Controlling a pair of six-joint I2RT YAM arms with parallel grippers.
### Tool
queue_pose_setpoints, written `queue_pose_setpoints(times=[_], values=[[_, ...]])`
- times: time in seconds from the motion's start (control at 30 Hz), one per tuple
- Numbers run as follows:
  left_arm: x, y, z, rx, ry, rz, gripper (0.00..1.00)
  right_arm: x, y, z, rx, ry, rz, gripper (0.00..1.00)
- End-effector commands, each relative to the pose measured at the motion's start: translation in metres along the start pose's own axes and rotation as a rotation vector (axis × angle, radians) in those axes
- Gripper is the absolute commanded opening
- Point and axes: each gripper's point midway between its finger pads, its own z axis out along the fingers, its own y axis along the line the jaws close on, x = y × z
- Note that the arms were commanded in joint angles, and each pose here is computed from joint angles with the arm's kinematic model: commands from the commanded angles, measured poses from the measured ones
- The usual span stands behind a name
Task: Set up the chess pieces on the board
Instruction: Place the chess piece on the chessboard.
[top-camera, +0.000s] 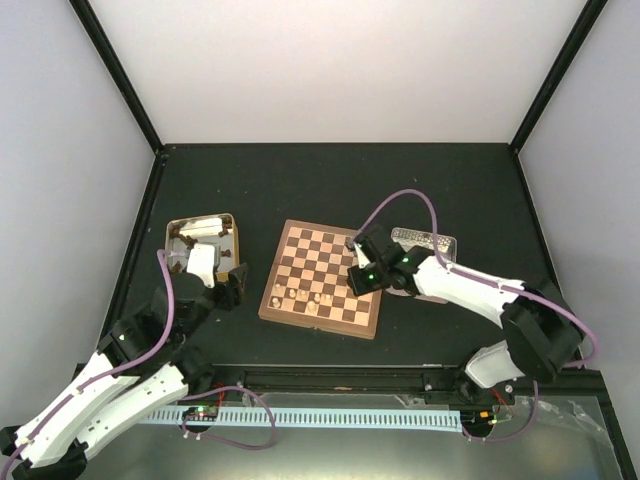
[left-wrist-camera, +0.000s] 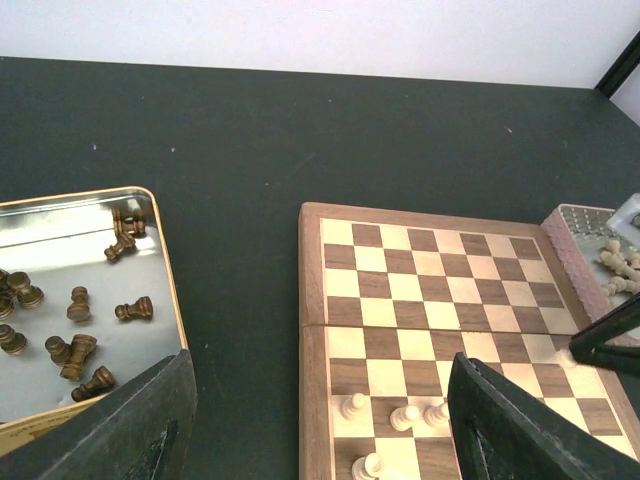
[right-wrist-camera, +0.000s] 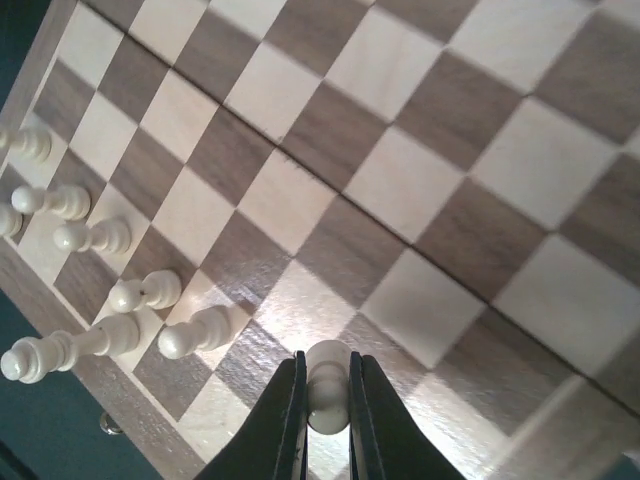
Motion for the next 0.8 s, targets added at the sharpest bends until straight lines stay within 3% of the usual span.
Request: queue_pose_setpoints(times=[0.0,0.77], values=[[0.000,0.006,0.000,-0.031,0.003,0.006,0.71,0.006,0.022,0.011,-0.041,0.037,-0.024,0.06],[0.002,0.007,0.001,-0.040,0.008,0.008,0.71,0.042,0.029,0.039,0.238,0.138,-0.205,0.12]])
